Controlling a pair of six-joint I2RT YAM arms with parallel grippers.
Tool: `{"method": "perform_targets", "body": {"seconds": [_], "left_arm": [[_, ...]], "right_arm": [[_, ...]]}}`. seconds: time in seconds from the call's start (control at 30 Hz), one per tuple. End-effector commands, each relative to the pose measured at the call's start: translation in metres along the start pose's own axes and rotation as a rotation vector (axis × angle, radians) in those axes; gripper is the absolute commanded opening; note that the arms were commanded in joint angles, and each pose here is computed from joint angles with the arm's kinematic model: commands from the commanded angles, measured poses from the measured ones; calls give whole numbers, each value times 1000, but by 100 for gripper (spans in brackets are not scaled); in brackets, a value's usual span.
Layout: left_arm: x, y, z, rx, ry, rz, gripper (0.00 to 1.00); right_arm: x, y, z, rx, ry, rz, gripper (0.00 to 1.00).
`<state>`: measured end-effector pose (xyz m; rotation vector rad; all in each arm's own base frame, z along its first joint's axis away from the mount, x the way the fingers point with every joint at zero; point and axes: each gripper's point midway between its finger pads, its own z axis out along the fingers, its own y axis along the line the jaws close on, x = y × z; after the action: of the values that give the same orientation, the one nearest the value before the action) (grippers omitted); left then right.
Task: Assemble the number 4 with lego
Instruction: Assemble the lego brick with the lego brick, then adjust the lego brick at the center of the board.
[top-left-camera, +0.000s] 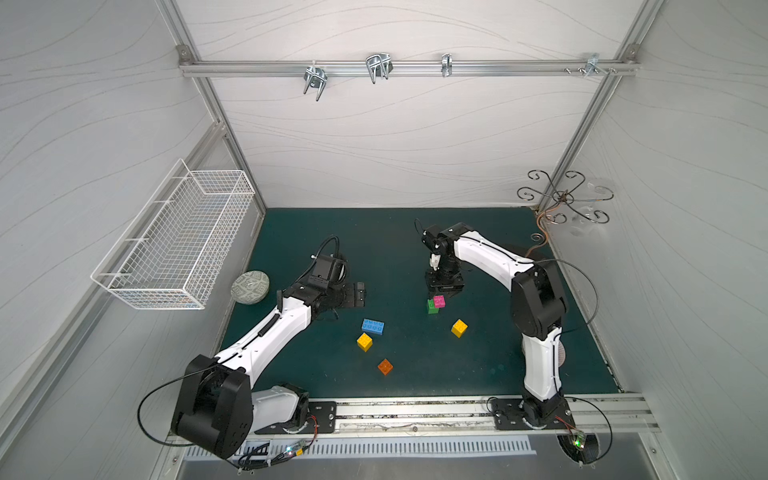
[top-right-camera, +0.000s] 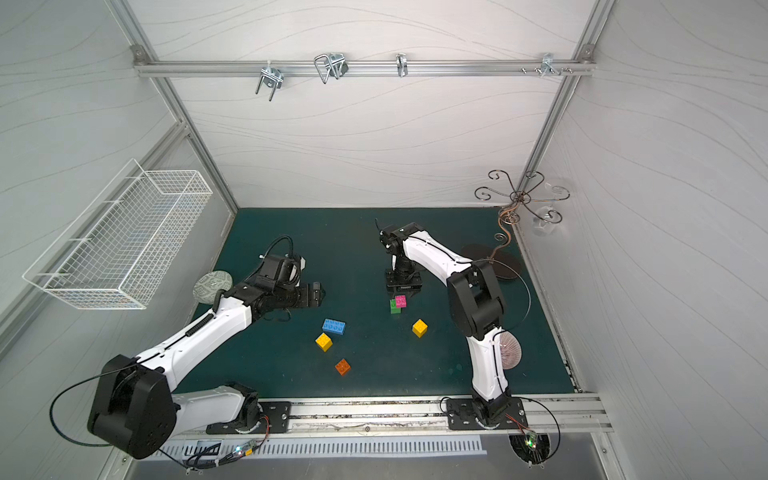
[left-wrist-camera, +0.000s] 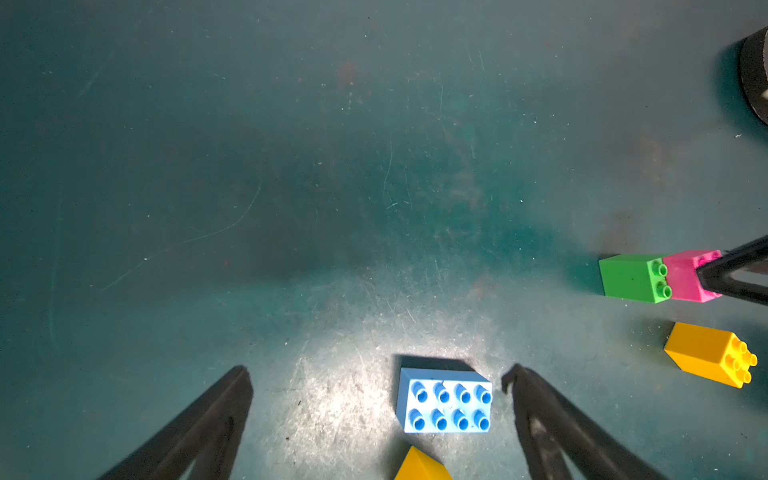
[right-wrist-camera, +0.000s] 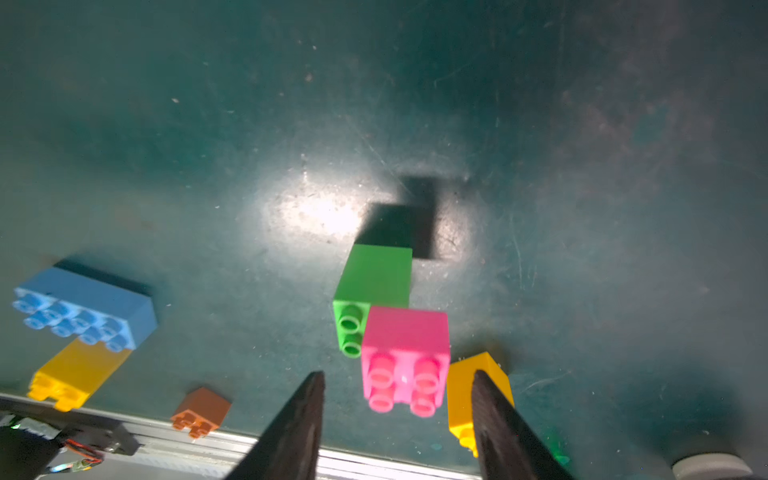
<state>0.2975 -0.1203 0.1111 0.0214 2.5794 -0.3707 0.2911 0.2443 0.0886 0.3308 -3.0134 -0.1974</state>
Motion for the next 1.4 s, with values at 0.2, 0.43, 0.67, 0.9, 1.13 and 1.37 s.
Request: {"method": "perform_targets", "body": {"seconds": [0.2, 0.43, 0.67, 0.9, 1.13, 1.37], "left_arm": [[8, -19, -10, -43, -3, 122, 99], [22, -26, -4, -105, 77, 242, 97], [53, -34, 15, -59, 284, 247, 94], [76, -53, 30, 35, 412, 180, 89], [87, -71, 37, 76, 473, 153, 89], [102, -85, 40, 115, 545, 121, 88]], "right_arm": [[25, 3, -46, -43, -67, -8, 67], [44, 5, -56, -110, -97, 7, 76], [56, 5, -57, -145, -103, 13, 80], [60, 6, -63, -154, -117, 9, 84], [63, 4, -66, -164, -125, 8, 87], [66, -1, -73, -169, -146, 20, 90]]}}
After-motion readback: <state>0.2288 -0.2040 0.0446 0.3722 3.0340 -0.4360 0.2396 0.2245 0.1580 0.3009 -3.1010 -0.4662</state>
